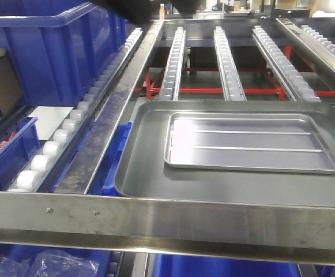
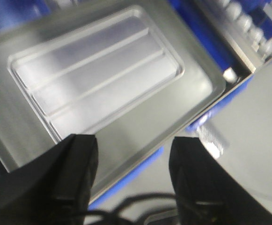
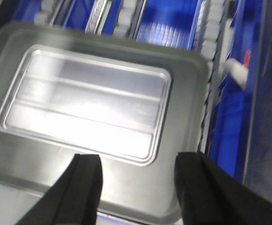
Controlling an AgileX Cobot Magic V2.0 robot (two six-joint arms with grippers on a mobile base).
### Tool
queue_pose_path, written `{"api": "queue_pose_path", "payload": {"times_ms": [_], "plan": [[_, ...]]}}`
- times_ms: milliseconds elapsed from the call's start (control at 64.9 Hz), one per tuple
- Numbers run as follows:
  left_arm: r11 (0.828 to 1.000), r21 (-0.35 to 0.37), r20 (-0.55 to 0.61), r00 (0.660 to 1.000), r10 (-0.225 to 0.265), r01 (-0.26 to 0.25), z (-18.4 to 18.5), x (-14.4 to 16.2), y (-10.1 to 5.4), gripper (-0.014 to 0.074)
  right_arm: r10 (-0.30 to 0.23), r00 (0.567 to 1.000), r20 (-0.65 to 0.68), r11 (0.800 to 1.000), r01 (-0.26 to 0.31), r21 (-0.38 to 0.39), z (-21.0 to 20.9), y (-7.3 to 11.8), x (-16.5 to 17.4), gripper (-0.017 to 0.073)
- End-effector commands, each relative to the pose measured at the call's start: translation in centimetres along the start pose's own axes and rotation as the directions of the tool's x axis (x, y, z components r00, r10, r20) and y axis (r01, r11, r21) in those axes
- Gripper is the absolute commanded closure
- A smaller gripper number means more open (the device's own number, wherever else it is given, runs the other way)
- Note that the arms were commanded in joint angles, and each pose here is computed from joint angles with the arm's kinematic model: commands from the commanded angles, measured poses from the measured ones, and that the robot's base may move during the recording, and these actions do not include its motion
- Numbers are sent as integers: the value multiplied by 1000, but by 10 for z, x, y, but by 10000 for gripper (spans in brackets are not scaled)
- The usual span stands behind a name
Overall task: Grab silver tray and place in blue box
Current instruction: 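Lower both grippers toward opposite edges of the small silver tray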
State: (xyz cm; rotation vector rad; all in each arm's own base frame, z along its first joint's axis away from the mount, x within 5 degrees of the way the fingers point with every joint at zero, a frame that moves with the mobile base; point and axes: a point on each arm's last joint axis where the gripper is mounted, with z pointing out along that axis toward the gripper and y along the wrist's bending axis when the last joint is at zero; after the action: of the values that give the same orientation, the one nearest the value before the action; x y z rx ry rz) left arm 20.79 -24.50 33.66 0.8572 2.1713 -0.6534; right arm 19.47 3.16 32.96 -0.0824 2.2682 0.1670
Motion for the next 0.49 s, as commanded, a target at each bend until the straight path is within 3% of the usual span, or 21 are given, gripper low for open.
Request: {"api": "queue_pose_path", "payload": {"times_ms": [0, 139, 277, 385, 478], "plan": [[1000, 0, 23, 1000, -2, 2, 1, -25, -5, 321, -12, 999, 38, 1000, 13, -5, 2, 2, -20, 102], [986, -143, -57, 994, -93, 84, 28, -44, 5, 323, -9, 998, -67, 1000, 9, 0, 29, 2, -30, 102], [929, -290, -111, 956, -270, 229, 60, -55, 19, 323, 55, 988, -141, 998, -53, 15, 59, 2, -41, 102], [903, -315, -121, 931, -345, 294, 82, -59, 27, 323, 83, 980, -183, 996, -79, 26, 77, 1, -47, 102], [892, -322, -127, 919, -373, 317, 98, -60, 36, 323, 97, 973, -209, 995, -92, 35, 92, 1, -50, 104]]}}
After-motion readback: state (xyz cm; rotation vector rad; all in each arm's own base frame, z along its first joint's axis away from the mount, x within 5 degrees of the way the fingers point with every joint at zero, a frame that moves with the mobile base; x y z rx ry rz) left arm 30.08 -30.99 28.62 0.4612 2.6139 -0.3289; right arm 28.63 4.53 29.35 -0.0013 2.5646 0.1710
